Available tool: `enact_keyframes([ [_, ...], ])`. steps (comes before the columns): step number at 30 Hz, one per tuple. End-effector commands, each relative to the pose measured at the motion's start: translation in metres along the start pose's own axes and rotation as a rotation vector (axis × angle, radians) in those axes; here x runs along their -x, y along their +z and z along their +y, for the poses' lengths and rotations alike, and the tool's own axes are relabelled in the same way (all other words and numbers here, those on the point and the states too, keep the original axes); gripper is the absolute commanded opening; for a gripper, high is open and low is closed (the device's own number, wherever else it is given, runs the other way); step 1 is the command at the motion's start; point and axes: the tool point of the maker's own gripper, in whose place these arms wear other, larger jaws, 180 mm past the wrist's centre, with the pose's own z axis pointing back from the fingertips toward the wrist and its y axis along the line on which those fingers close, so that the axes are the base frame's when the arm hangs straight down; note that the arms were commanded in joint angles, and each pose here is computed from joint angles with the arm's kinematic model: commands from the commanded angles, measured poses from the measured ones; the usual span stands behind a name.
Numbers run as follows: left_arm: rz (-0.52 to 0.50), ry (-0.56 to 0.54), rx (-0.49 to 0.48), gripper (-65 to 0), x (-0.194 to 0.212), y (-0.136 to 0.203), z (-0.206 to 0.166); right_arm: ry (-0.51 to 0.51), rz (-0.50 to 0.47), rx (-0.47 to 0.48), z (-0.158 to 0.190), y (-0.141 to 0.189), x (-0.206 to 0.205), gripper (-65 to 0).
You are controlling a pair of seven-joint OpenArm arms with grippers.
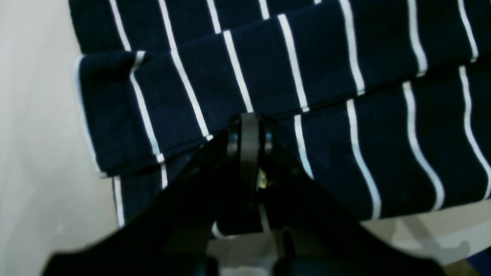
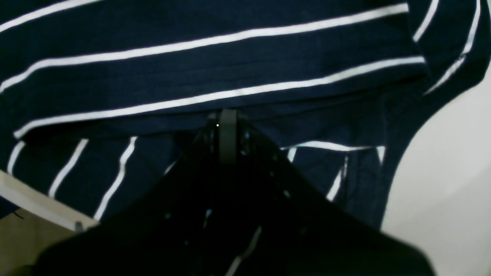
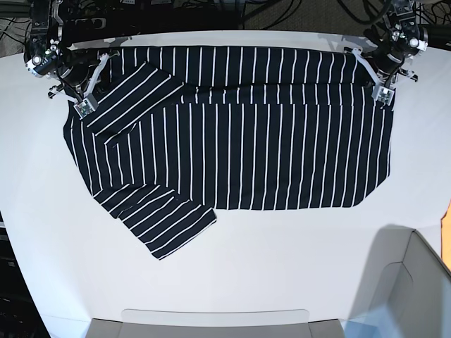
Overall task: Fold the T-shirt properly
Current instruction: 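Move both grippers to the folded edge and grasp it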
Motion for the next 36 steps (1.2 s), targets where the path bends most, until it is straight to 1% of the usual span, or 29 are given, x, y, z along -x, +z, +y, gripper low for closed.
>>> enact_keyframes([
  [1, 0.098, -0.041, -0.054, -65.0, 0.017, 0.007, 0.011, 0.034, 0.089, 0.026, -0.006, 0.002, 0.014, -65.0],
  [5, 0.012, -0.084, -0.086, -65.0, -0.016, 0.021, 0.009, 0.033, 0.039, 0.098, -0.026, 0.017, -0.008, -65.0],
  [10, -0.059, -0.116, -0.126, -65.0, -0.042, 0.036, 0.014, 0.035, -0.007, 0.203, -0.054, 0.042, -0.036, -65.0],
  [13, -0.115, -0.097, -0.157, -65.0, -0.06, 0.042, 0.018, 0.038, -0.057, 0.255, -0.066, 0.056, -0.051, -65.0],
  [16, -0.17, -0.061, -0.219, -65.0, -0.074, 0.056, 0.031, 0.046, -0.127, 0.305, -0.078, 0.071, -0.074, -65.0],
  [20, -0.215, -0.055, -0.242, -65.0, -0.091, 0.058, 0.039, 0.048, -0.208, 0.346, -0.094, 0.079, -0.109, -65.0],
  [22, -0.228, -0.057, -0.246, -65.0, -0.097, 0.059, 0.04, 0.035, -0.236, 0.35, -0.102, 0.079, -0.122, -65.0],
  [23, -0.238, -0.059, -0.25, -65.0, -0.101, 0.06, 0.042, 0.031, -0.251, 0.346, -0.106, 0.076, -0.133, -65.0],
  [25, -0.26, -0.071, -0.264, -65.0, -0.111, 0.062, 0.049, 0.021, -0.245, 0.352, -0.12, 0.068, -0.144, -65.0],
  [27, -0.28, -0.073, -0.27, -65.0, -0.12, 0.063, 0.052, 0.008, -0.219, 0.376, -0.137, 0.059, -0.154, -65.0],
  [29, -0.282, -0.076, -0.282, -65.0, -0.125, 0.064, 0.055, 0.003, -0.175, 0.379, -0.15, 0.043, -0.164, -65.0],
  [31, -0.26, -0.068, -0.289, -65.0, -0.125, 0.064, 0.058, 0.026, -0.162, 0.345, -0.151, 0.02, -0.179, -65.0],
  [33, -0.243, -0.055, -0.293, -65.0, -0.127, 0.063, 0.06, 0.05, -0.15, 0.296, -0.146, -0.006, -0.185, -65.0],
  [36, -0.204, -0.036, -0.298, -65.0, -0.126, 0.061, 0.062, 0.035, -0.117, 0.229, -0.146, -0.037, -0.189, -65.0],
])
